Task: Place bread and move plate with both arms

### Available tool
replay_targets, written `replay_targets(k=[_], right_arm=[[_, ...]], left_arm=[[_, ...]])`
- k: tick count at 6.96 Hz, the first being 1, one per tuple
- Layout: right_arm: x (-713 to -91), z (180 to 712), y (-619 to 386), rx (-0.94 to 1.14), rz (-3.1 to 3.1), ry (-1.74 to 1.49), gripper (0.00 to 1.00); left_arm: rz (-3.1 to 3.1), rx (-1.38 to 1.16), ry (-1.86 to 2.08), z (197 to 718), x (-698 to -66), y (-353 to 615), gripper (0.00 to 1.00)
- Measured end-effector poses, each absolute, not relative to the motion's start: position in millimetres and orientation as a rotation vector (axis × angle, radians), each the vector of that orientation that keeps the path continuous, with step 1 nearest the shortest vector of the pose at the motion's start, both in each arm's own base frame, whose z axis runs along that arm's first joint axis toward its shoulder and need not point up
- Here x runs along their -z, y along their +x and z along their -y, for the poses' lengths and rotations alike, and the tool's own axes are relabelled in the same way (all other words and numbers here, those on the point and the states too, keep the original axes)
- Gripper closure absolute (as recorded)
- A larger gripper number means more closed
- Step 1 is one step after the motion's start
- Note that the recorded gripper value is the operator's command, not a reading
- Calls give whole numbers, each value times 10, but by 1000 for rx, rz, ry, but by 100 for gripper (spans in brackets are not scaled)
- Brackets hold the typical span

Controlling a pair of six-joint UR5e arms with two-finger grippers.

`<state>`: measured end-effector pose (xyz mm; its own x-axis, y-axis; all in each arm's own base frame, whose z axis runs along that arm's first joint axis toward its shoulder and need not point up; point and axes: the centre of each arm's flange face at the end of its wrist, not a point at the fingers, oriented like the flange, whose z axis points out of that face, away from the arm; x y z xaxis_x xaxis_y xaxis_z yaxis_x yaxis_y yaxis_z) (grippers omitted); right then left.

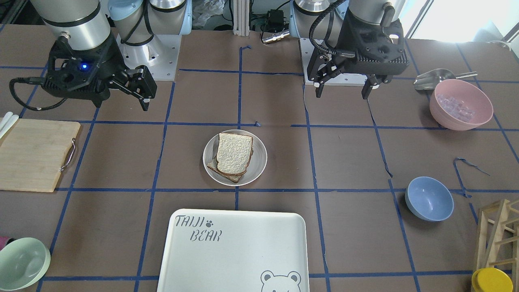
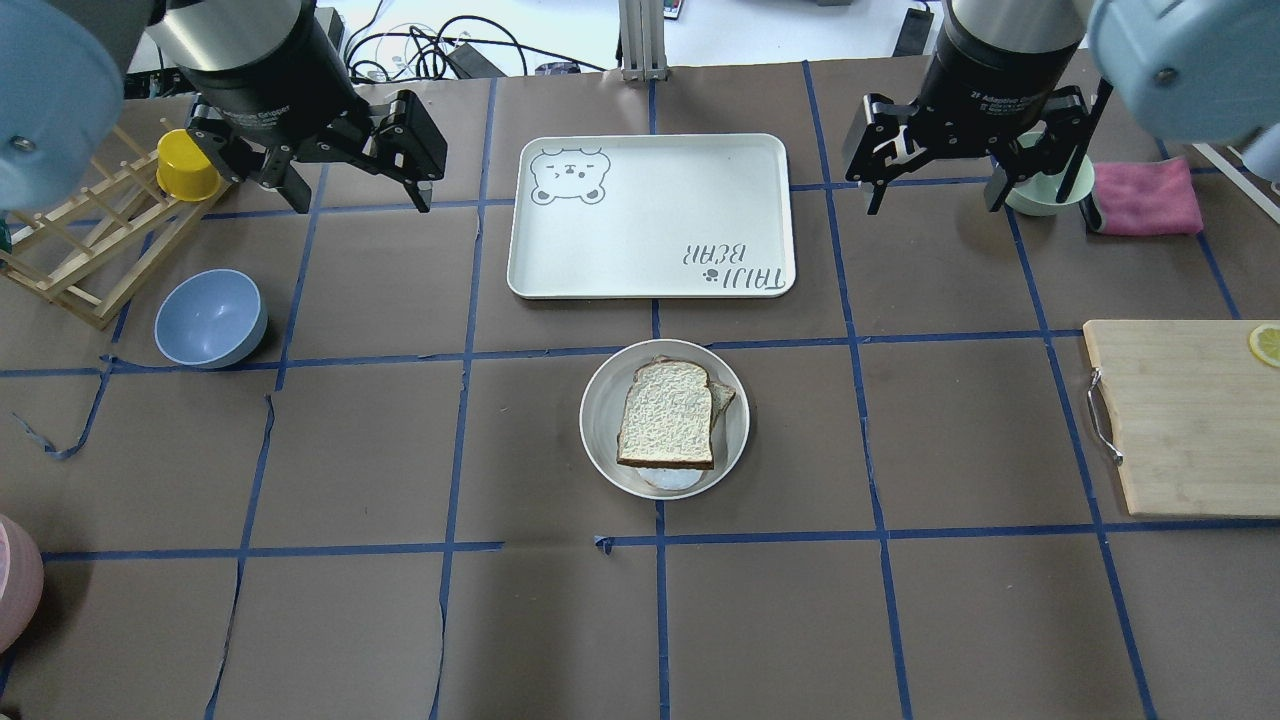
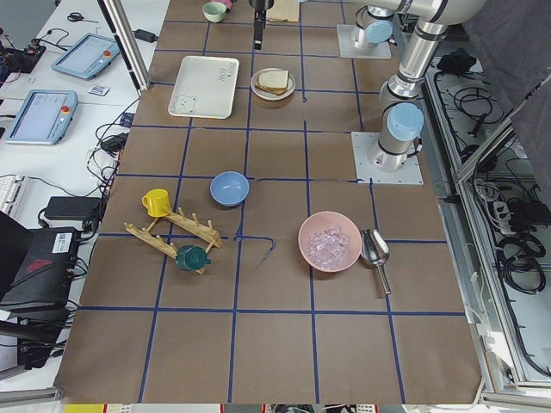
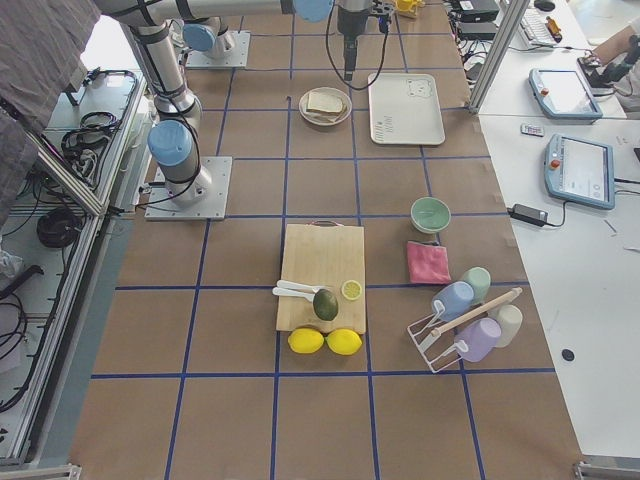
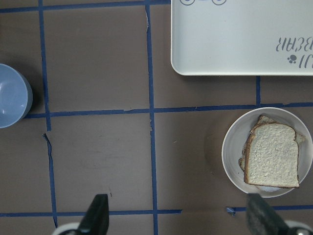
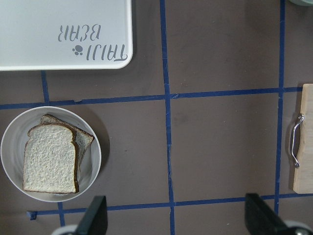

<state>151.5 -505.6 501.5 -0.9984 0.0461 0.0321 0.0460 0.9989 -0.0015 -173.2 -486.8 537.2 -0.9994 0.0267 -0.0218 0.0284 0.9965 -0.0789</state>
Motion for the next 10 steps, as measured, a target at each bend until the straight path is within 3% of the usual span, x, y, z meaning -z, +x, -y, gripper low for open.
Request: replay_targets(k=[10], right_arm=[[-5009, 5061, 1511, 0, 3109, -73, 0]], left_arm=[[-3110, -14, -28, 4903, -5238, -1763, 0]])
